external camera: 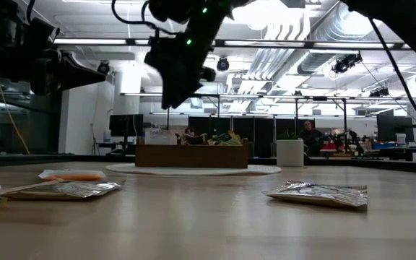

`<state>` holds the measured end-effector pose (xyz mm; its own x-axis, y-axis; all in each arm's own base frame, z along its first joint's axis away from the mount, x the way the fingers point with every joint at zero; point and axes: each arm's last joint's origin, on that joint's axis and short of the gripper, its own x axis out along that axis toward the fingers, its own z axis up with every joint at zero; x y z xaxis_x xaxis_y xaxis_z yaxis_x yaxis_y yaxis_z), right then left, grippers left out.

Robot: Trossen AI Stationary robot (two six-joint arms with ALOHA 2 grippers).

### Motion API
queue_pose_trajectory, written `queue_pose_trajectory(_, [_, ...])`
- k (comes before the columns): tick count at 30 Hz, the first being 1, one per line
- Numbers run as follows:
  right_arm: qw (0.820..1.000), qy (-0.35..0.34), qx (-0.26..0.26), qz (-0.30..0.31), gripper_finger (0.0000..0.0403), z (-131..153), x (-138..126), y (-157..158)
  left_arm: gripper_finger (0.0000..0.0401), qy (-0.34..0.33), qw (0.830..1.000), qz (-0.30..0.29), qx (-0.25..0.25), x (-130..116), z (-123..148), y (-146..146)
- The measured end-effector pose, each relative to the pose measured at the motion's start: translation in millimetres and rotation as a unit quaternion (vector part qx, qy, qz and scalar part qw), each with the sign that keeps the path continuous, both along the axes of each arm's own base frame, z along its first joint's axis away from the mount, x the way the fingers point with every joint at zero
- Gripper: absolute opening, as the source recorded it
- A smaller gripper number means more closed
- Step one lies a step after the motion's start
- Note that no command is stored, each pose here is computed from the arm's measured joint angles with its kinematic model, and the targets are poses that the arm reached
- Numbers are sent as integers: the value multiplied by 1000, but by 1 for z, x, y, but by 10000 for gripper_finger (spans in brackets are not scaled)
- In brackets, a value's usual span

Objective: Pick & Place Tea
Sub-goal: Put the brown tea bag into the middle section of the wooden organizer

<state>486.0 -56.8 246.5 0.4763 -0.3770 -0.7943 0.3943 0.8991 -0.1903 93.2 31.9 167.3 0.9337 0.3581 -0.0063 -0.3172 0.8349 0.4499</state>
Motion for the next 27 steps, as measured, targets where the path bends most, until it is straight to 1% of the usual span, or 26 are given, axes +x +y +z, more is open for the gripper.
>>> queue_pose_trajectory(3, [998,22,65,-4,168,4,-10,11,1,0,1000,0,0,0,0,0])
queue_pose_trajectory(6, [991,45,129,-7,168,5,-18,20,1,0,1000,0,0,0,0,0])
queue_pose_trajectory(10, [980,69,189,-12,168,8,-26,30,1,0,1000,0,0,0,0,0])
queue_pose_trajectory(14, [974,89,207,-13,168,15,-34,41,1,0,1000,0,0,0,0,0])
queue_pose_trajectory(21, [969,120,217,0,168,27,-48,56,1,0,1000,0,0,0,0,0])
queue_pose_trajectory(27, [956,135,261,25,168,36,-56,71,1,0,1000,0,0,0,0,0])
